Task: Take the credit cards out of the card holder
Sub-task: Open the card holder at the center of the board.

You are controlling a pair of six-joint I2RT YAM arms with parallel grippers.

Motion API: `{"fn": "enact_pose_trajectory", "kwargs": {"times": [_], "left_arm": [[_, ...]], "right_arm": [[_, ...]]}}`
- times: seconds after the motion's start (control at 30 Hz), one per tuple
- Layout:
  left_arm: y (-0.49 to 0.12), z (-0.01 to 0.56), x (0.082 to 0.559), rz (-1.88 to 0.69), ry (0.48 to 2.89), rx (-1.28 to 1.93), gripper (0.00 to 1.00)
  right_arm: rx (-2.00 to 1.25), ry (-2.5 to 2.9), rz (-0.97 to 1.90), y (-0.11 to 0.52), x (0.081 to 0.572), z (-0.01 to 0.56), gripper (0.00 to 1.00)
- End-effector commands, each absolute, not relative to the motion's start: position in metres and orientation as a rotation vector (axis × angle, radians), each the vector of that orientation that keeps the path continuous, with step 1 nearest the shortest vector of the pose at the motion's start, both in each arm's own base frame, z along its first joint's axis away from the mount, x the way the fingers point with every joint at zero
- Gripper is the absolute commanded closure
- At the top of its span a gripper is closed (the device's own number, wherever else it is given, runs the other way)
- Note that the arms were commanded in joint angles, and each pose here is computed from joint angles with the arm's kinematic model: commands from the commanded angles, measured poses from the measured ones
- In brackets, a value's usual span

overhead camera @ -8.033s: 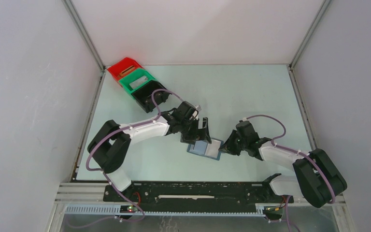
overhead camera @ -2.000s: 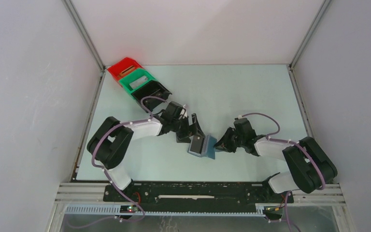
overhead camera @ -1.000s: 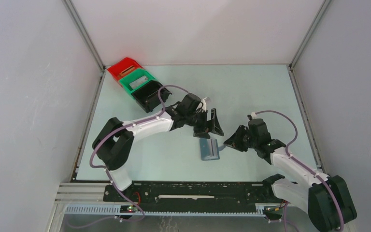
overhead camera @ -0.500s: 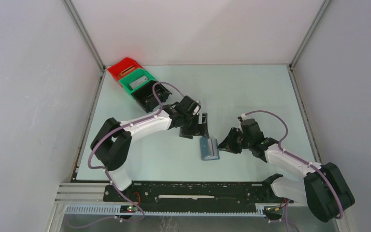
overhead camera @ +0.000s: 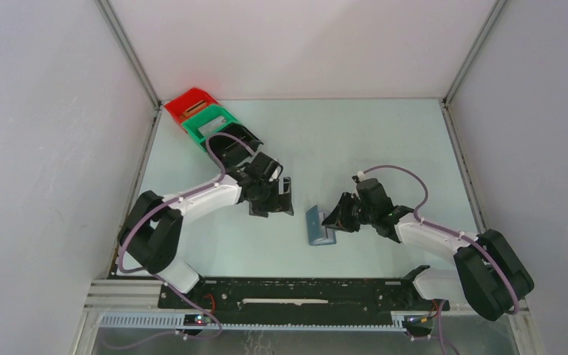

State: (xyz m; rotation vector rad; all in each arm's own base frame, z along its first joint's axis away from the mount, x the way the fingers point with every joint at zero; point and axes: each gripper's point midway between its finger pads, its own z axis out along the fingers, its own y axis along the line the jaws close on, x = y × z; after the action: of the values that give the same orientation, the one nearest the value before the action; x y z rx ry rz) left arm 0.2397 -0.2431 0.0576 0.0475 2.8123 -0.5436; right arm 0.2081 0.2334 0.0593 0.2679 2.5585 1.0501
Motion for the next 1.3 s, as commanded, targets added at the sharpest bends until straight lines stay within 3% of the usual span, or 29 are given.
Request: {"fn": "enact_pose_trajectory", "kwargs": {"times": [0.0,0.33,0.73,1.27], "left_arm": [[-0.236,0.088,0.247,-0.571,2.695,0.051,0.09],[-0.23,0.119,0.255,-0.642,2.625,0.003,0.06],[-0.225,0.118,0.252,-0.654,2.609,-0.035,0.05],[-0.246,0.144,0.242,-0.979,2.55,-0.05,0.02]], "right_arm": [[0.261,2.501,1.059,0.24,0.22,0.074,0.66],[0.23,2.518,1.109,0.26,0.213,0.069,0.63],[0.142,2.521,1.093,0.285,0.208,0.077,0.62],[0.165,2.653,1.089,0.333,0.223,0.045,0.58]]}}
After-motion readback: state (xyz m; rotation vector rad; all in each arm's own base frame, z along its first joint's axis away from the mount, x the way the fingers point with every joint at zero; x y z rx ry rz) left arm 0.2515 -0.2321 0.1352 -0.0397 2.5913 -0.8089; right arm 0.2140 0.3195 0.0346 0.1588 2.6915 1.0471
